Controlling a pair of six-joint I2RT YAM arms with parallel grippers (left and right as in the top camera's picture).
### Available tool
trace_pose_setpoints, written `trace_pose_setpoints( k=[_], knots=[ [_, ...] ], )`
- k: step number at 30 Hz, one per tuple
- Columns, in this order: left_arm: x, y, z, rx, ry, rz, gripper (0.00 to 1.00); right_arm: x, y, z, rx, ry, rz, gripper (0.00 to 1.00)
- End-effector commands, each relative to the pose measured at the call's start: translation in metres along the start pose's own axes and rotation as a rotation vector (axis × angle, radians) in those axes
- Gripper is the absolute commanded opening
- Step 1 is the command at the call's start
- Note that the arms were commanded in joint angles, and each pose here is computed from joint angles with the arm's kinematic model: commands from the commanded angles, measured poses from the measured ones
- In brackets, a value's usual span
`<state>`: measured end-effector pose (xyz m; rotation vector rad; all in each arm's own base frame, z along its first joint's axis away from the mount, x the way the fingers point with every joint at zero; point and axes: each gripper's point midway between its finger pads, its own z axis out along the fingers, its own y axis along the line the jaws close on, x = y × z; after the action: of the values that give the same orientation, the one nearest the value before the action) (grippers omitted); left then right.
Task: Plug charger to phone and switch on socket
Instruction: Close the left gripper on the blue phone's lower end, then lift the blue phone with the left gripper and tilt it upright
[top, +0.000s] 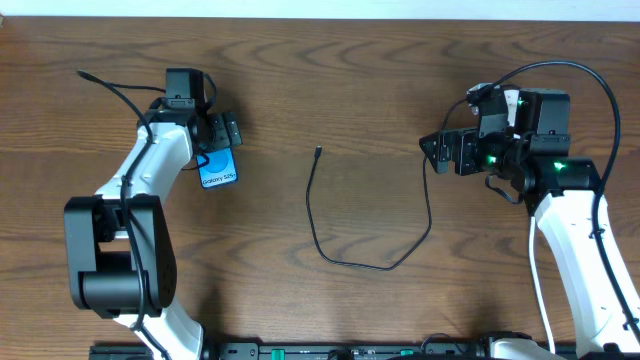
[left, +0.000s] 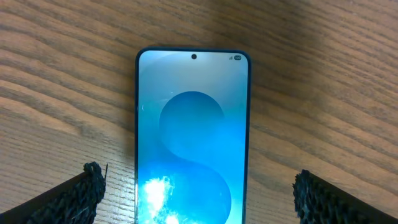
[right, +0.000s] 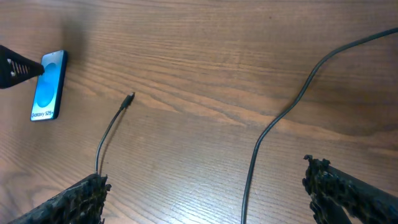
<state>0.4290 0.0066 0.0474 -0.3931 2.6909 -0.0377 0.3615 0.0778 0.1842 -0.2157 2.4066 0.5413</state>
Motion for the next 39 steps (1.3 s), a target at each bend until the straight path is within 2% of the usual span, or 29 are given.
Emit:
trace_pose_setpoints(
  k=[1,17,39],
  knots=[
    [-0.006,0.001,0.002,-0.011,-0.011,-0.014,0.97,-0.008,0.004,-0.002,-0.004,-0.015,0.0,0.99],
    [0.009,0.002,0.029,-0.026,0.047,-0.013,0.98,-0.008,0.003,-0.002,0.0,-0.015,-0.001,0.99],
    [0.016,0.005,0.032,-0.052,0.065,-0.003,0.97,-0.004,0.001,-0.002,0.014,-0.002,0.006,0.99]
  ],
)
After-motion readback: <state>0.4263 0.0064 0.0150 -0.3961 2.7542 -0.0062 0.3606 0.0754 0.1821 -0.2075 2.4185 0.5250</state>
